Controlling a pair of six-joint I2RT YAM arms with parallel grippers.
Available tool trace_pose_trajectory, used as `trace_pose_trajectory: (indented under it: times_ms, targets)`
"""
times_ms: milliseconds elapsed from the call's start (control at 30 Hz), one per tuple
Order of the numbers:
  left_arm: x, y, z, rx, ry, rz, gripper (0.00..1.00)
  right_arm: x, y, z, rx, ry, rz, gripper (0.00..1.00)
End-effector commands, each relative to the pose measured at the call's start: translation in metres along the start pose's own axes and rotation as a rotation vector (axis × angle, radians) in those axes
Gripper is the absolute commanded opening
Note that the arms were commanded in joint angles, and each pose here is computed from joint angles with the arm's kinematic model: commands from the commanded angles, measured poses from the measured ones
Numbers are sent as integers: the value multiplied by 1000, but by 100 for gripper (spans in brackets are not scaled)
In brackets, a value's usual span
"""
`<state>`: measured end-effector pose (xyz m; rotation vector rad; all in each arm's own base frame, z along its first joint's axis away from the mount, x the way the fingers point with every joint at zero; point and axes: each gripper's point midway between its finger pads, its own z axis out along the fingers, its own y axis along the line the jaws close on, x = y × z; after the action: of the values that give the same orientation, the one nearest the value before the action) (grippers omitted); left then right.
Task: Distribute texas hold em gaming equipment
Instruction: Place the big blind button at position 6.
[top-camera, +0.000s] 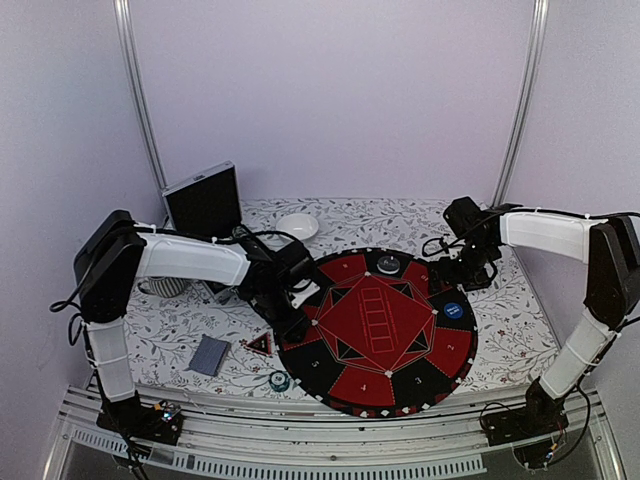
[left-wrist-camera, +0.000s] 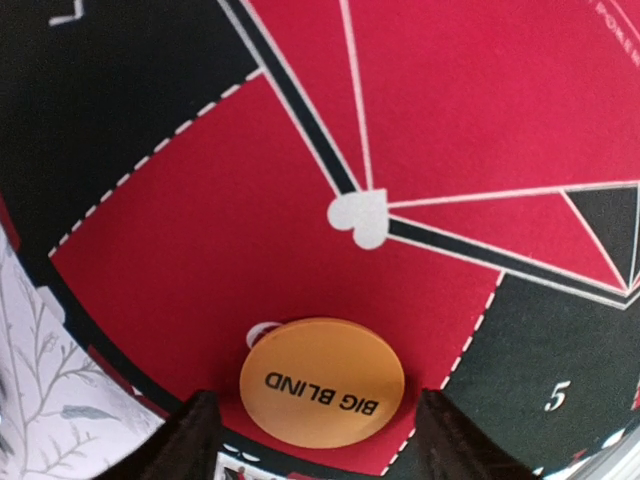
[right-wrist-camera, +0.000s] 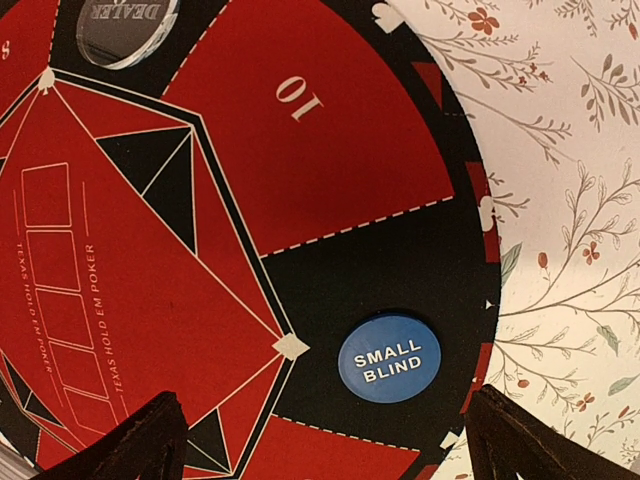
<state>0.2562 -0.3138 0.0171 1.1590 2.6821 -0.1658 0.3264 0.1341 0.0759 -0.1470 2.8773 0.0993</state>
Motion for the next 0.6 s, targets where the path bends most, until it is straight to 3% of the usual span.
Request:
trace_pose_trajectory:
  times_ms: [0, 300, 567]
  targets:
    - [-5, -5, -1, 3, 0, 16, 73, -5, 5, -7, -16, -31, -9, 99]
    - [-43, -4, -58, -5, -190, -38, 78, -19, 19, -28, -100, -103, -24, 99]
    - [-31, -8, -109, 63, -292, -92, 86, -78, 39, -157, -277, -580, -50, 99]
